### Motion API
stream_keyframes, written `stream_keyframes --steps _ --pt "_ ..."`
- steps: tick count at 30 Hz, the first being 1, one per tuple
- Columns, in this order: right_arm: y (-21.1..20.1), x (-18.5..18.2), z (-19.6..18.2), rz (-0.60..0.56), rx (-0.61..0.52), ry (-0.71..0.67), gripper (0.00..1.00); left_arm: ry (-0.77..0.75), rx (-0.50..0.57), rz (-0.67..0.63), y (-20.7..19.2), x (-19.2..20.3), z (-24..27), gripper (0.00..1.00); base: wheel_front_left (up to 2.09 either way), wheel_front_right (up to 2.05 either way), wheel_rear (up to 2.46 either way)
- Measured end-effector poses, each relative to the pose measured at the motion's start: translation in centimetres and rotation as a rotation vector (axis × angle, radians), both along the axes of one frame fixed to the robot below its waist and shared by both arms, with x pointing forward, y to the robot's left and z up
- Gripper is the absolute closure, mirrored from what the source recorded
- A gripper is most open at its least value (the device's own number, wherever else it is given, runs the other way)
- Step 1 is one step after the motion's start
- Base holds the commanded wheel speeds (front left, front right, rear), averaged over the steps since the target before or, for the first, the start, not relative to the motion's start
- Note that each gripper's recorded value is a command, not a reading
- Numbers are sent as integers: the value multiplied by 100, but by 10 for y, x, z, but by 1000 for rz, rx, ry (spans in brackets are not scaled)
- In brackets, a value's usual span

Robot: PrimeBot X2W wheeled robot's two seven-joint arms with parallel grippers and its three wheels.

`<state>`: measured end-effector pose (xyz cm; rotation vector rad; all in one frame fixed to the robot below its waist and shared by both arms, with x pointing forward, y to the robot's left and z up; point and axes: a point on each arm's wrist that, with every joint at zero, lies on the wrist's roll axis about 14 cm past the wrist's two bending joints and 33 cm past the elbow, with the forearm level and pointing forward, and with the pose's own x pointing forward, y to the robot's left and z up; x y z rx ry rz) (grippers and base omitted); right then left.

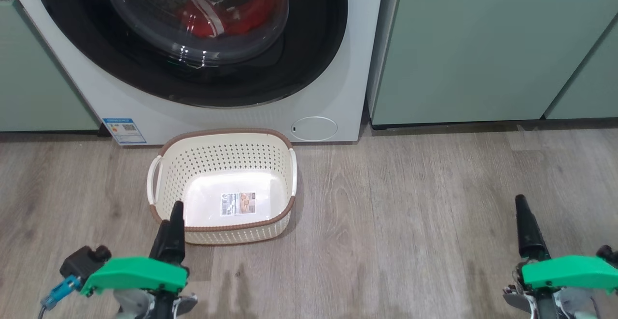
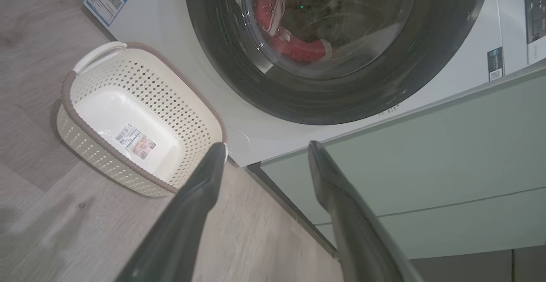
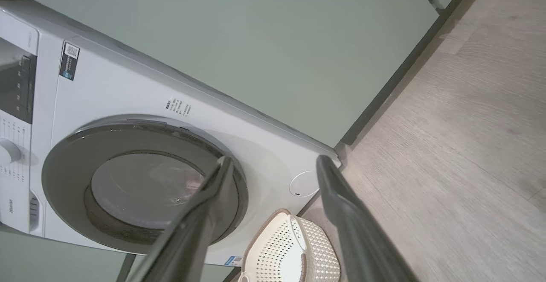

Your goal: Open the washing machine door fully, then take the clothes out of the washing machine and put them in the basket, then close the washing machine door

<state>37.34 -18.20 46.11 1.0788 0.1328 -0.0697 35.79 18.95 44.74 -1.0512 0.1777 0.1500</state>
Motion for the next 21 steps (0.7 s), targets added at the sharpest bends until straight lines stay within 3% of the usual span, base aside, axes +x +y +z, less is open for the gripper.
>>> stream_keyframes --steps 21 --pt "9 8 18 59 -325 -75 0 -1 343 -56 -5 8 11 0 0 0 0"
